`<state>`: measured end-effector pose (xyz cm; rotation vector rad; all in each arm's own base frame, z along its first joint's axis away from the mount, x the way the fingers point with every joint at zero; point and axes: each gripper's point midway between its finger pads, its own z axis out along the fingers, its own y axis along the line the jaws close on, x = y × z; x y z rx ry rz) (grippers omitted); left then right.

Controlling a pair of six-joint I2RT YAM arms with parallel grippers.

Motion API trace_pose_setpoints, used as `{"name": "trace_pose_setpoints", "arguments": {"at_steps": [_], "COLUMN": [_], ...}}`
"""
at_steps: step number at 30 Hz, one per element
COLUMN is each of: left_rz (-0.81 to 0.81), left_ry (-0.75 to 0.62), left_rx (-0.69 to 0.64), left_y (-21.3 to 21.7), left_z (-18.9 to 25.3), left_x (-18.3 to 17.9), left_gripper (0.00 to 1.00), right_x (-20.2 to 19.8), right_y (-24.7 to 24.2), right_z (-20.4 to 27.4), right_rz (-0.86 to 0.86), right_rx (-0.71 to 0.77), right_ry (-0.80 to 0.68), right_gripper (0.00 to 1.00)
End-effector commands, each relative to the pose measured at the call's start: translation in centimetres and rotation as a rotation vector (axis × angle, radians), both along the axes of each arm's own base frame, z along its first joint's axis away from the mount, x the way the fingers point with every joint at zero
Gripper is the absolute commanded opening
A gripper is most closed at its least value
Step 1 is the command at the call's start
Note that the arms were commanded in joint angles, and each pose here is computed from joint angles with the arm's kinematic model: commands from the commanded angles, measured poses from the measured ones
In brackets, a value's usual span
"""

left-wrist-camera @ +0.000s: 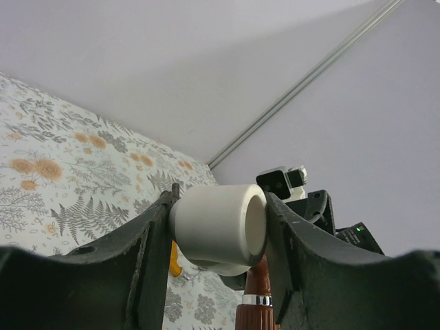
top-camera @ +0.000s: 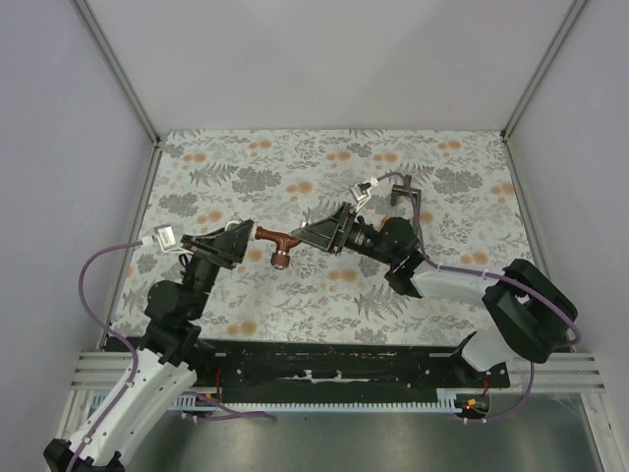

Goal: Install the water faucets

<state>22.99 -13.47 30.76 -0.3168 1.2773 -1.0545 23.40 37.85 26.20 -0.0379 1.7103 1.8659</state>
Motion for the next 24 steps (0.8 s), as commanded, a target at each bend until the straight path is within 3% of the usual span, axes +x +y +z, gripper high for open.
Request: {"name": "trace_pose_setpoints", "arguments": {"at_steps": [1,6,10,18,24], "left_rz": [0.077,0.081,0.07,-0.004,-0.04], "left_ry": [-0.01,0.072,0.129,0.237,0.264], "left_rx": [0.011,0.063,0.091,0.152,0.149], "left_y": [1.6,1.5,1.2,-0.3,-0.9], "left_z": [2.4,2.2,2.2,2.1,2.5], "left_x": [-0.2,0.1,0.2,0.2,0.2], "left_gripper": [0.02,0.02,0.02,0.02,0.02], "right_x": [0.6,0.7,0.7,-2.6,-3.3], "right_y": [-2.1,-3.8,-5.9,-7.1,-6.1], "right_z": [1.7,1.9,2.1,2.9,4.2], "right_rz": [-0.077,-0.154,-0.196,-0.121,-0.121], "right_rx": [-0.029,-0.224,-0.432,-0.691,-0.823], "right_ry": [-0.164,-0.411,-0.717,-1.336,-1.545], "right_gripper": [0.82,0.83,0.83,0.8,0.8]}}
